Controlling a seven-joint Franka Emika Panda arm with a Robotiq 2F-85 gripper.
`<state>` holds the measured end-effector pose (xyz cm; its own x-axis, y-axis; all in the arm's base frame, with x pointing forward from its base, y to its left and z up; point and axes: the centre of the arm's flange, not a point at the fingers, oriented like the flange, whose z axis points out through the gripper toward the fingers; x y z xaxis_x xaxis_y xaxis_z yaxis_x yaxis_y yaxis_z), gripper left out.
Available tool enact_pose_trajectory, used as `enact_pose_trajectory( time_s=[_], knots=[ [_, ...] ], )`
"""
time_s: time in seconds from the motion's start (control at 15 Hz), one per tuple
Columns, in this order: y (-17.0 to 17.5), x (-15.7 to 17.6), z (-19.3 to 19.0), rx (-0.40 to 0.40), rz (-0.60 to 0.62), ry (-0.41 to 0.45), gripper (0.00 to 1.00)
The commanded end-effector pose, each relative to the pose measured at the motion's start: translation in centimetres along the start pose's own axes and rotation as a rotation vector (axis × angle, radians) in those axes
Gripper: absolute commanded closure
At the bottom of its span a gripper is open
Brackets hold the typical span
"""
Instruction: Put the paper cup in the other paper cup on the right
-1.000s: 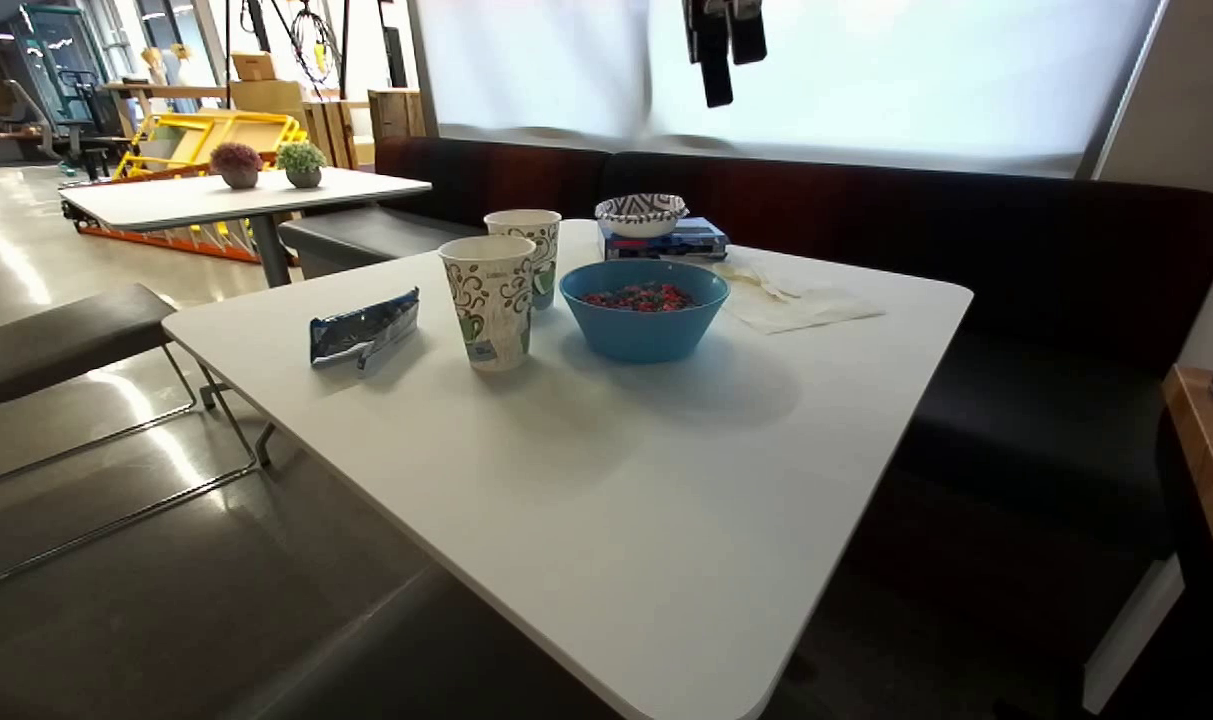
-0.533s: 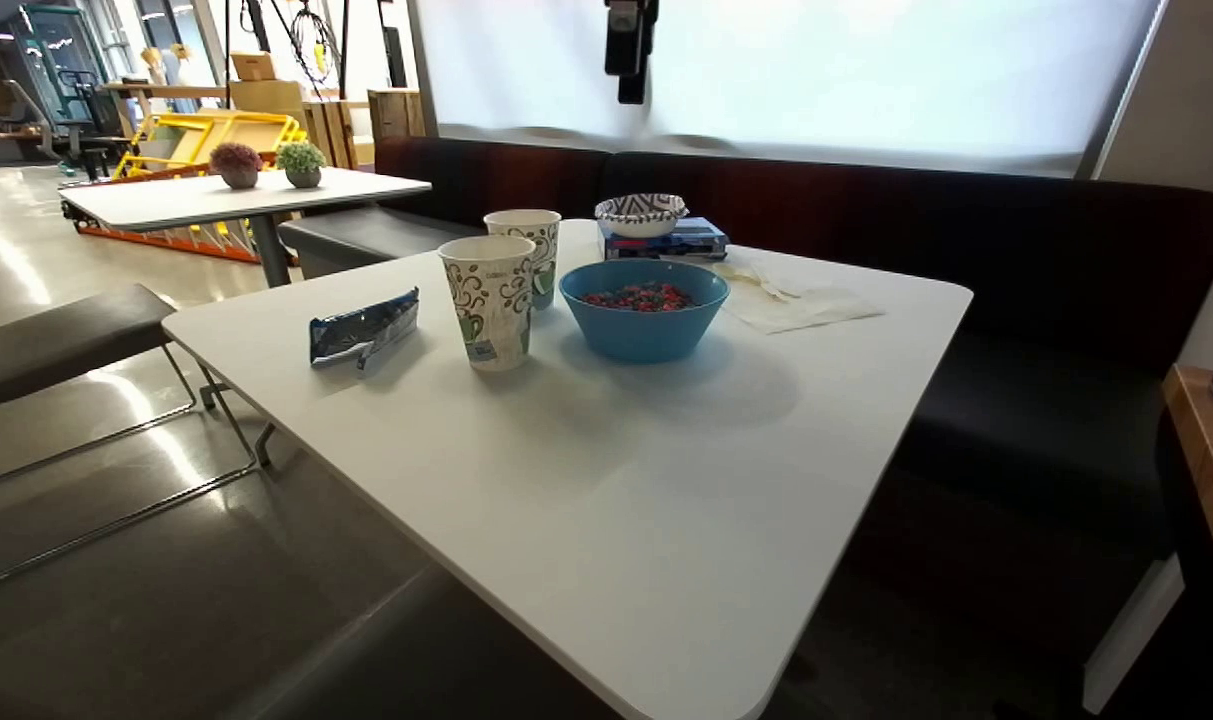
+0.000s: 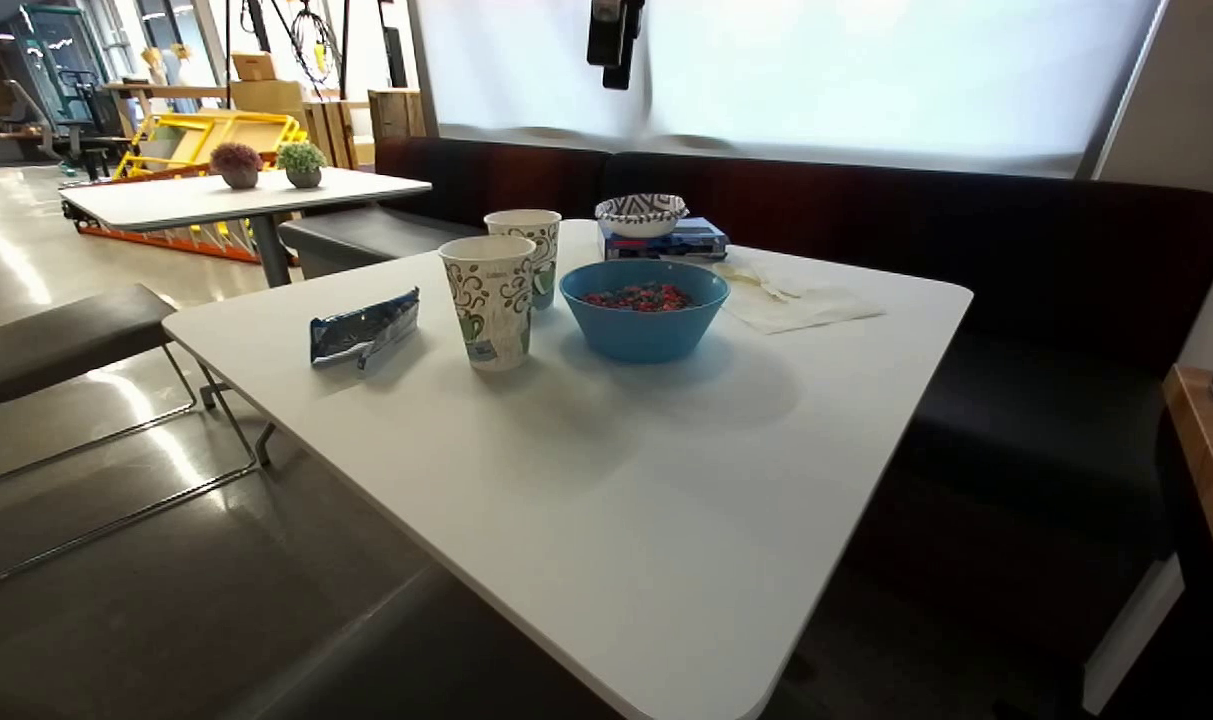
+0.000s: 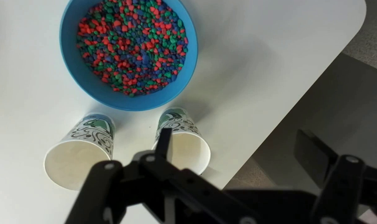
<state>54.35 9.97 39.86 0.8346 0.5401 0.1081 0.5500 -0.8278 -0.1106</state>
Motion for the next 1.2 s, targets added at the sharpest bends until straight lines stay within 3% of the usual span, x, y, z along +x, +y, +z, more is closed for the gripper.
enact_pose_trajectory(
  time_s=[0.0,0.33,0.6,0.87,1.07,1.13],
  knots=[
    [-0.7,1.5,2.0,-0.039,-0.005,-0.001,0.00],
    [-1.5,4.6,6.1,-0.096,0.017,0.005,0.00],
    [-0.8,6.9,8.9,-0.131,0.198,0.005,0.00],
    [2.0,8.2,10.7,-0.141,0.356,0.068,0.00],
    [3.9,9.0,11.5,-0.145,0.453,0.115,0.25],
    [4.5,9.1,11.9,-0.153,0.479,0.121,0.24]
  ],
)
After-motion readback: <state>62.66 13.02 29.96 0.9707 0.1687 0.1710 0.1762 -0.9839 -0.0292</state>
